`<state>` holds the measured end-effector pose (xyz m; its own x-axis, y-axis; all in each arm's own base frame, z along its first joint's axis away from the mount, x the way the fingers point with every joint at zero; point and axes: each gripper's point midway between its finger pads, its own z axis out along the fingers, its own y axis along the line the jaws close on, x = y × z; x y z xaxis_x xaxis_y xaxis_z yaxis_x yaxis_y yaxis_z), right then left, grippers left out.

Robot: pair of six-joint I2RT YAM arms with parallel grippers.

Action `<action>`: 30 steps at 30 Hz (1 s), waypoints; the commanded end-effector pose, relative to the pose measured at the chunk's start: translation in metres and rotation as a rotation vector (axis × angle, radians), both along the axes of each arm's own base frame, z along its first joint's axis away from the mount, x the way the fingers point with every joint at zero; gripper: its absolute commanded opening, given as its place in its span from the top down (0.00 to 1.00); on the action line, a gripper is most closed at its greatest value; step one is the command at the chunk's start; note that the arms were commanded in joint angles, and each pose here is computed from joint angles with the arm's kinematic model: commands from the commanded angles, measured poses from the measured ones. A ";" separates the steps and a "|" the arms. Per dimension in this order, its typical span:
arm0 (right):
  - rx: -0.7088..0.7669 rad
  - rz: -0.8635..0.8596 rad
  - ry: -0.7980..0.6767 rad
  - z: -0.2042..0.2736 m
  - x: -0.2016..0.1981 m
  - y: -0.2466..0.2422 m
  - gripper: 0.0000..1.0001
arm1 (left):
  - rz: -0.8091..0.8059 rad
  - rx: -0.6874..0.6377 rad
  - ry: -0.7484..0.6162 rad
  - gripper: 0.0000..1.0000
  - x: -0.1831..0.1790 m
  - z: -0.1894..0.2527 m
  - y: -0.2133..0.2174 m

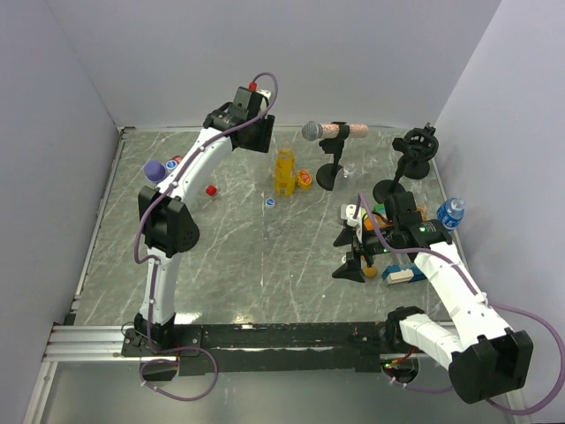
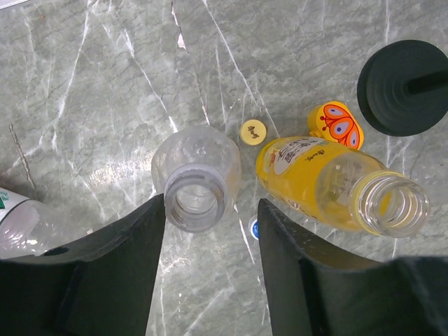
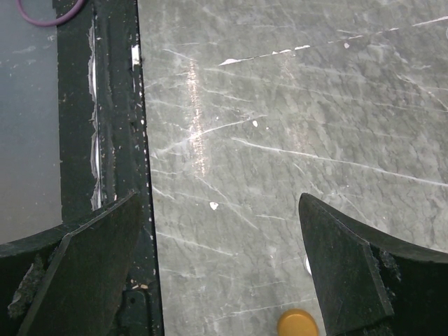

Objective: Unscrew the bottle caps
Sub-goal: Place the bottle without the bottle cap at the center of the board.

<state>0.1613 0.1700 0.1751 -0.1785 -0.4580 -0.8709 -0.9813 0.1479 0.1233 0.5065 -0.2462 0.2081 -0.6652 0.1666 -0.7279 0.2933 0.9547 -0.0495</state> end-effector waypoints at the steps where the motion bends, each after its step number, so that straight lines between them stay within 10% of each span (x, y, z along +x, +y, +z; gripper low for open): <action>1: 0.027 0.014 -0.024 0.010 0.002 0.002 0.01 | 0.006 -0.047 -0.059 0.39 0.006 0.028 -0.004; 18: 0.025 0.015 -0.022 0.009 0.002 0.002 0.01 | 0.068 -0.105 -0.263 0.01 -0.020 0.126 0.024; 30: 0.021 0.012 -0.032 0.009 0.002 0.001 0.01 | 0.049 -0.242 -0.453 0.03 -0.106 0.188 0.060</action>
<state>0.1614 0.1699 0.1743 -0.1816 -0.4592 -0.8696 -0.9808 0.1479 0.1268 0.4189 -0.1944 0.3680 -0.3820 0.0105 -0.9241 0.2818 0.9536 -0.1056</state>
